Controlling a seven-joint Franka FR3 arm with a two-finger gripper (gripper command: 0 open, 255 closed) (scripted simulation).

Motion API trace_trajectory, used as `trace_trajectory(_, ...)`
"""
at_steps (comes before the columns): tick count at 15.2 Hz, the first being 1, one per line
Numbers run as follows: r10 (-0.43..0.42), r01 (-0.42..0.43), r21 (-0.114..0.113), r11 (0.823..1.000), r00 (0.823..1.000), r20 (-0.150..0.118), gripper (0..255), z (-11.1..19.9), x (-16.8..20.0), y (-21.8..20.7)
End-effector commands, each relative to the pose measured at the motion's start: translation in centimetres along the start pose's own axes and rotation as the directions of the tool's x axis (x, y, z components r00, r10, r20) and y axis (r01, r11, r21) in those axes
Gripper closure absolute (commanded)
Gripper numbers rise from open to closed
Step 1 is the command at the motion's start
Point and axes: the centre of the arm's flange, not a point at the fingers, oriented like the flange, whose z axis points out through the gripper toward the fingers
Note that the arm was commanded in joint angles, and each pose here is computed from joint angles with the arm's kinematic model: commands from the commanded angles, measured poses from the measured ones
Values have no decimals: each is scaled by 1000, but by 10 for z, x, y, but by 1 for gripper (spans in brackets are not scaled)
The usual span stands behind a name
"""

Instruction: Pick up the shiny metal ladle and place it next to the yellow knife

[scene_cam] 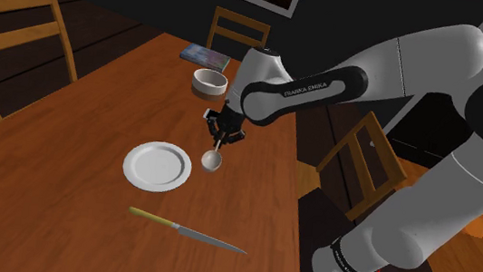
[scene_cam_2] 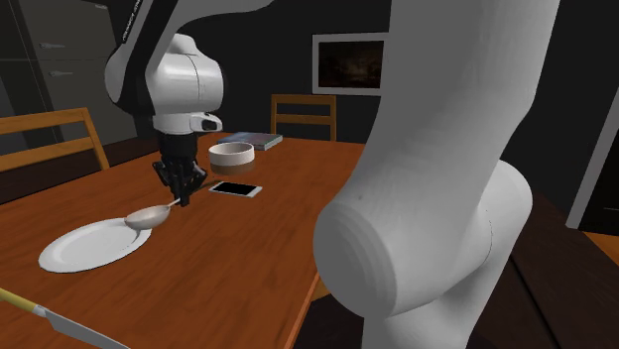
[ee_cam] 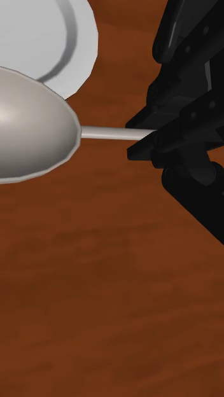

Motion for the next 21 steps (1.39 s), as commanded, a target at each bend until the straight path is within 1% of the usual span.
trace_trajectory(1, 0, 0, 1, 1000, 1000, 0, 255, 11, 0, 1)
trace_trajectory(11, 0, 0, 1, 1000, 1000, 0, 255, 63, 1, 7)
trace_trajectory(19, 0, 0, 1, 1000, 1000, 0, 255, 65, 1, 7)
trace_trajectory(20, 0, 0, 1, 1000, 1000, 0, 0, 65, 1, 7)
trace_trajectory(21, 0, 0, 1, 1000, 1000, 0, 0, 65, 1, 7)
